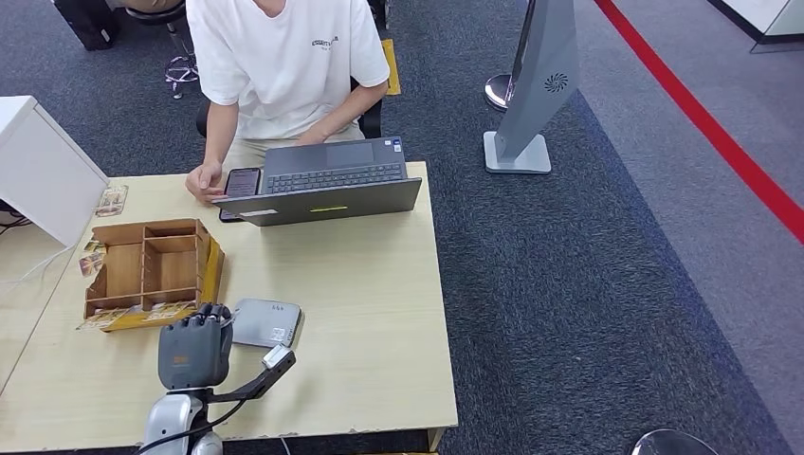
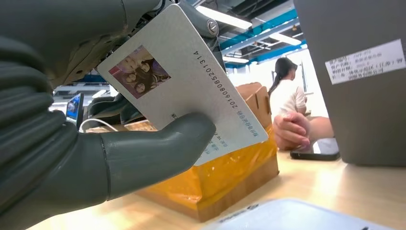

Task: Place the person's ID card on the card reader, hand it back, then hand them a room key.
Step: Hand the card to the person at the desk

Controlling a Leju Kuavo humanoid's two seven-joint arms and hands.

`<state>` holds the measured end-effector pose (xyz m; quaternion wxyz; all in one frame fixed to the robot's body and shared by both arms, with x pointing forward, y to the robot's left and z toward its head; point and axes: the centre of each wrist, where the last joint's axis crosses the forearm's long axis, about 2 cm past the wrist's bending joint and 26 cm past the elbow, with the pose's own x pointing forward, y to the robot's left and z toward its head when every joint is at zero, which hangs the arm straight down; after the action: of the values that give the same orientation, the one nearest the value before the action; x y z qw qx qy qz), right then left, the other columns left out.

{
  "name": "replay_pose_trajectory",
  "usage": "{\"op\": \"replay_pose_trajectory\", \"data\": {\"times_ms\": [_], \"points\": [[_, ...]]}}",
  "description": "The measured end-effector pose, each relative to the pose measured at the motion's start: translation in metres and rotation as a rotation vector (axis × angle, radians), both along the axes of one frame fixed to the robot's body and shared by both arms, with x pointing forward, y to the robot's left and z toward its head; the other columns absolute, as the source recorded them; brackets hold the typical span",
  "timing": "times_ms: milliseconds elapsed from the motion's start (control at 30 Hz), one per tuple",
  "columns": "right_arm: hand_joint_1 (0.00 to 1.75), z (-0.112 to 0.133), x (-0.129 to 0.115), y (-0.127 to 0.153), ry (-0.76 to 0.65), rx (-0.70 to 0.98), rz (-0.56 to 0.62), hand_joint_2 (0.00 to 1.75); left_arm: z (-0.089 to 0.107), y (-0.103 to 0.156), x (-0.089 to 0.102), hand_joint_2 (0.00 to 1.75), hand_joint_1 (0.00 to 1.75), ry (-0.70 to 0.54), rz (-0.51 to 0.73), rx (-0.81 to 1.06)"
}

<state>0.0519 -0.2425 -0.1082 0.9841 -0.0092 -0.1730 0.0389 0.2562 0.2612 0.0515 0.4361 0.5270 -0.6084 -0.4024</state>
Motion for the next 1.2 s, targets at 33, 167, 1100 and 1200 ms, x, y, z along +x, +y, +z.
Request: {"op": "replay_pose_trajectory", "data": {"times_ms": [33,167,1100,1200], "points": [[0.0,0.0,0.0,0.0,0.0,0.0,-0.002,0.0,0.002,-0.002,0.0,1.75,1.75,-0.011,-0.008,0.002],[0.0,0.0,0.0,0.0,-0.002,0.001,-0.005,0.0,0.02,-0.008,0.004,1.75,1.75,-0.085,-0.041,0.006],[0.0,0.003,0.018,0.005,0.027,0.008,0.079,0.0,0.227,0.084,0.194,1.75,1.75,-0.387,0.177,0.203],[0.0,0.003,0.018,0.005,0.033,0.006,0.083,0.0,0.226,0.094,0.201,1.75,0.87,-0.351,0.199,0.211]]}}
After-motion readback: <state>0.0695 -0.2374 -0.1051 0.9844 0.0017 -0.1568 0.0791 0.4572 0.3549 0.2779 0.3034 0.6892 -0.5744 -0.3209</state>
